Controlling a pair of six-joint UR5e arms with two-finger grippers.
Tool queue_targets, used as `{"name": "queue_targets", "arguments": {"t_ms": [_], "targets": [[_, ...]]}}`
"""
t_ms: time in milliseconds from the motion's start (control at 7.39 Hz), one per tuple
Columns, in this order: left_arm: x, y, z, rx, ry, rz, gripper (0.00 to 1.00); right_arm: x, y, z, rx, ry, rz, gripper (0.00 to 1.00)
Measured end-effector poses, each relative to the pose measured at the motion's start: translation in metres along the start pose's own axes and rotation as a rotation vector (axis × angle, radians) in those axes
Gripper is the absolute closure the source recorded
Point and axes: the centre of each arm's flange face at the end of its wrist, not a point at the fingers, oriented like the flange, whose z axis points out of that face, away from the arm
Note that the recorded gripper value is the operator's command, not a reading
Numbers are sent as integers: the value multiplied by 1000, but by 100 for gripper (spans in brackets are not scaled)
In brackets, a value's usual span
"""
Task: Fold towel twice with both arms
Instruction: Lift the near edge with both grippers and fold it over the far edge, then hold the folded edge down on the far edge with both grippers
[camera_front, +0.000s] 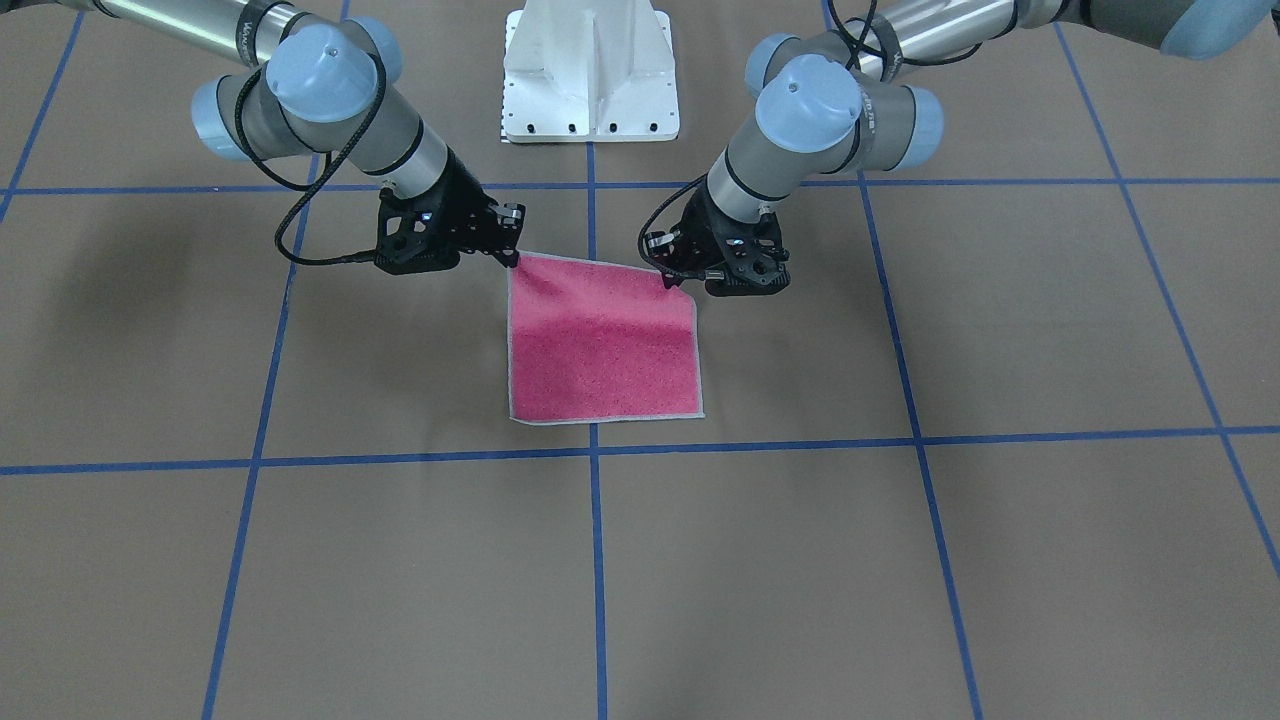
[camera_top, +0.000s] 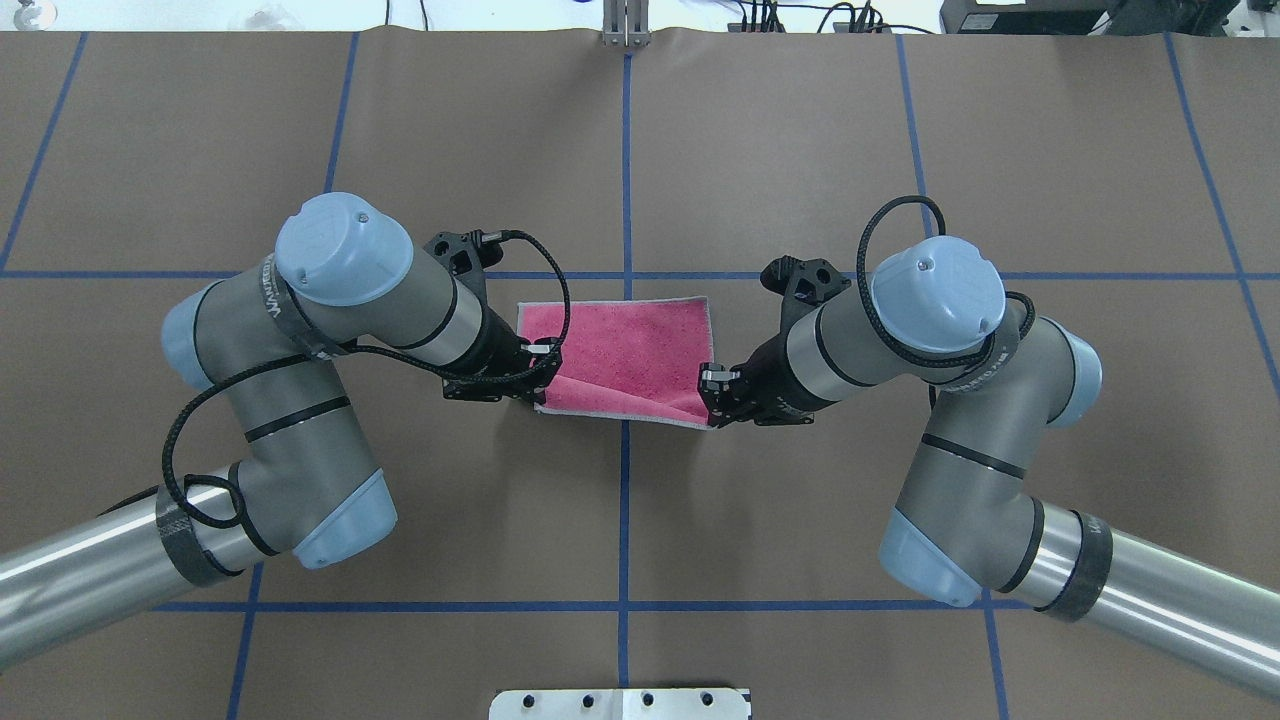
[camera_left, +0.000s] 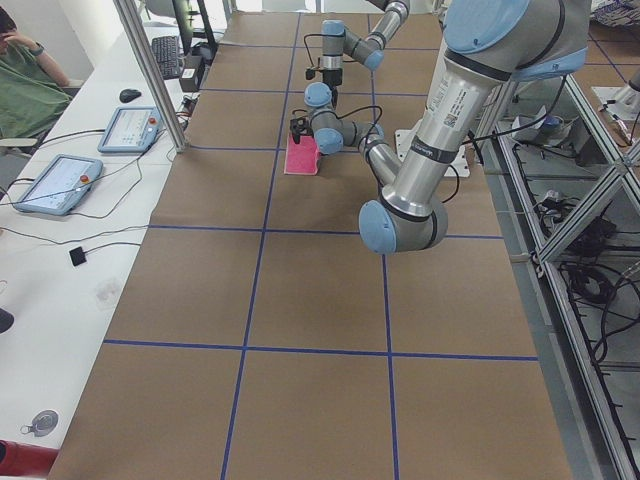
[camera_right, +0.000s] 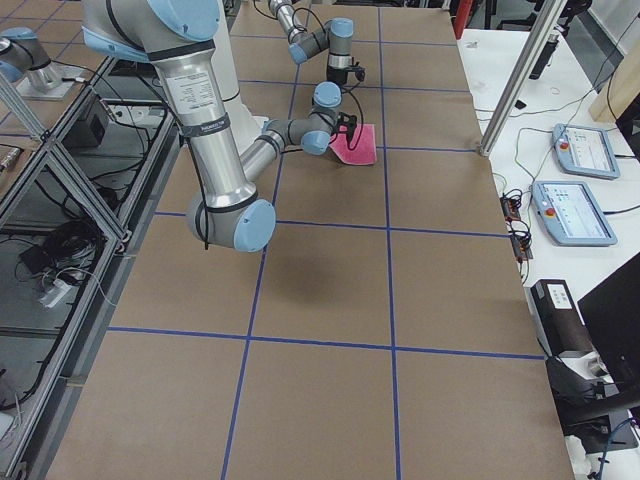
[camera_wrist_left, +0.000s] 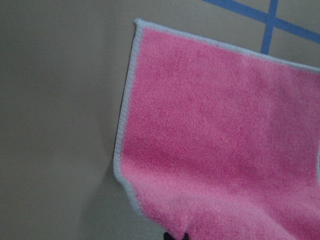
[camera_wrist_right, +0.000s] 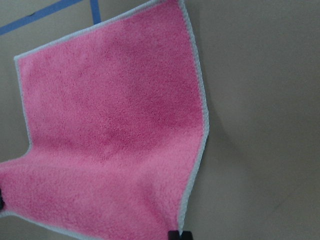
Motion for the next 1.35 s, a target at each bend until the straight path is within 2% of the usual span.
{"name": "queue_targets", "arguments": {"t_ms": [541,1083,1354], "targets": [[18,-19,4,18,-2,-11,100,-8,-49,4,62,20,36,100],[11,-38,0,40,-10,-29,100,-22,-73,23,117,43,48,100],[6,-44,8,45,-25,-37,100,-26,-77,27,125,48,49,100]]}}
